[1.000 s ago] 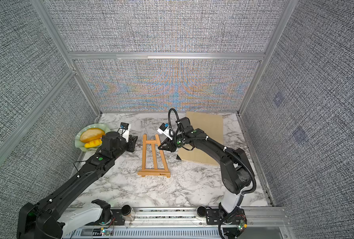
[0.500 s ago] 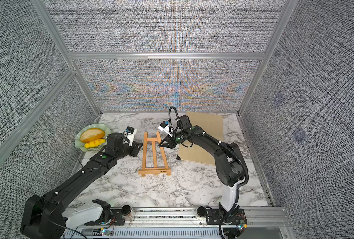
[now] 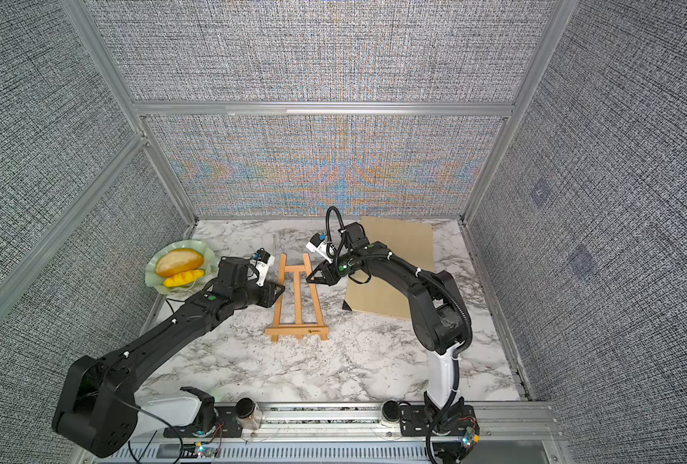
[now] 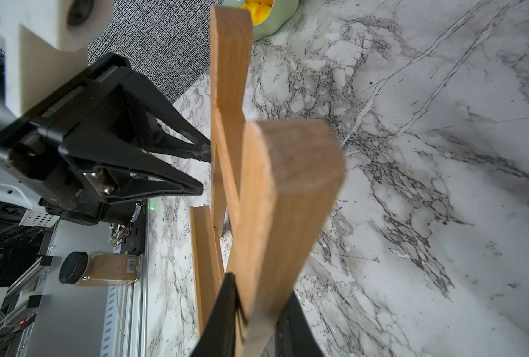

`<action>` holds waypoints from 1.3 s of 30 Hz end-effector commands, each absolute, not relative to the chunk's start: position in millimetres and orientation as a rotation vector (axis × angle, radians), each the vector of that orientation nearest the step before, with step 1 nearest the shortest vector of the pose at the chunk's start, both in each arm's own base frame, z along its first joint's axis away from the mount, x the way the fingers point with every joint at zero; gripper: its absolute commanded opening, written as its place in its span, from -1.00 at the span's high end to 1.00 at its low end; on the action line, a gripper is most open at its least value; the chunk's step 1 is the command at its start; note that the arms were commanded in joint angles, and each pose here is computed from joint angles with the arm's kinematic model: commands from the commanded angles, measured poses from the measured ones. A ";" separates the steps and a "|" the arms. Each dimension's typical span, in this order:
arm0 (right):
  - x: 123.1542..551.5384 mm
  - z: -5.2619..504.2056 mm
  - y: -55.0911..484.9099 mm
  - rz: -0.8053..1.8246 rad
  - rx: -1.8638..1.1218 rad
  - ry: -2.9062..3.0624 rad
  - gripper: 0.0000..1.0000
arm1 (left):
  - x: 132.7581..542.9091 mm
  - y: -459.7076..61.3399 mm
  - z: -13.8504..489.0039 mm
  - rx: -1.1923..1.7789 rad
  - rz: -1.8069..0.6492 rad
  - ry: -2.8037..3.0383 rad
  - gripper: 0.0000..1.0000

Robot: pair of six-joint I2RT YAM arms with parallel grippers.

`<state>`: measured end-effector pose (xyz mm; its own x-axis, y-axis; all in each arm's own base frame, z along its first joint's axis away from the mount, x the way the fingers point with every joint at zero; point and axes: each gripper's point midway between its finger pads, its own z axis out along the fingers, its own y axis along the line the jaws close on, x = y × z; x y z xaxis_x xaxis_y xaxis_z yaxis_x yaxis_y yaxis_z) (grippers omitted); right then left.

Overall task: Disassemble the easel
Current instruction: Fold up the easel at the center of the board.

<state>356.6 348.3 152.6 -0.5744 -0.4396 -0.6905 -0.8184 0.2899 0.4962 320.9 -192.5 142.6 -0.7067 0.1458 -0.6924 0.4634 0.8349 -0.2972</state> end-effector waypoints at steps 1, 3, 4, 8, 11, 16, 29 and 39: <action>386.1 132.6 337.7 0.934 -1.152 2.137 0.95 | 320.2 -196.5 131.0 0.463 -0.617 2.397 0.30; 388.6 129.7 337.6 0.927 -1.149 2.141 0.95 | 323.7 -194.9 121.7 0.457 -0.593 2.431 0.31; 389.8 126.9 337.4 0.924 -1.149 2.146 0.95 | 325.6 -193.8 117.6 0.453 -0.577 2.443 0.32; 397.0 117.1 336.5 0.920 -1.137 2.172 0.95 | 329.2 -190.8 110.5 0.441 -0.549 2.448 0.33; 403.3 110.9 336.0 0.918 -1.126 2.185 0.92 | 332.4 -189.6 106.5 0.439 -0.535 2.449 0.38; 408.7 103.3 337.1 0.917 -1.105 2.202 0.82 | 336.0 -189.7 92.6 0.438 -0.519 2.481 0.53; 430.3 73.2 339.0 0.911 -1.042 2.269 0.75 | 349.3 -186.3 58.6 0.439 -0.441 2.553 0.61; 448.6 47.5 336.7 0.862 -0.957 2.334 0.69 | 362.6 -186.8 40.8 0.424 -0.404 2.593 0.62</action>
<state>411.5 347.7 64.6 -0.7861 -0.3767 -0.4900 -0.6180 0.4738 0.6273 362.9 -191.1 48.3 -0.8403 0.1791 -0.5117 0.3425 0.9070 -0.2449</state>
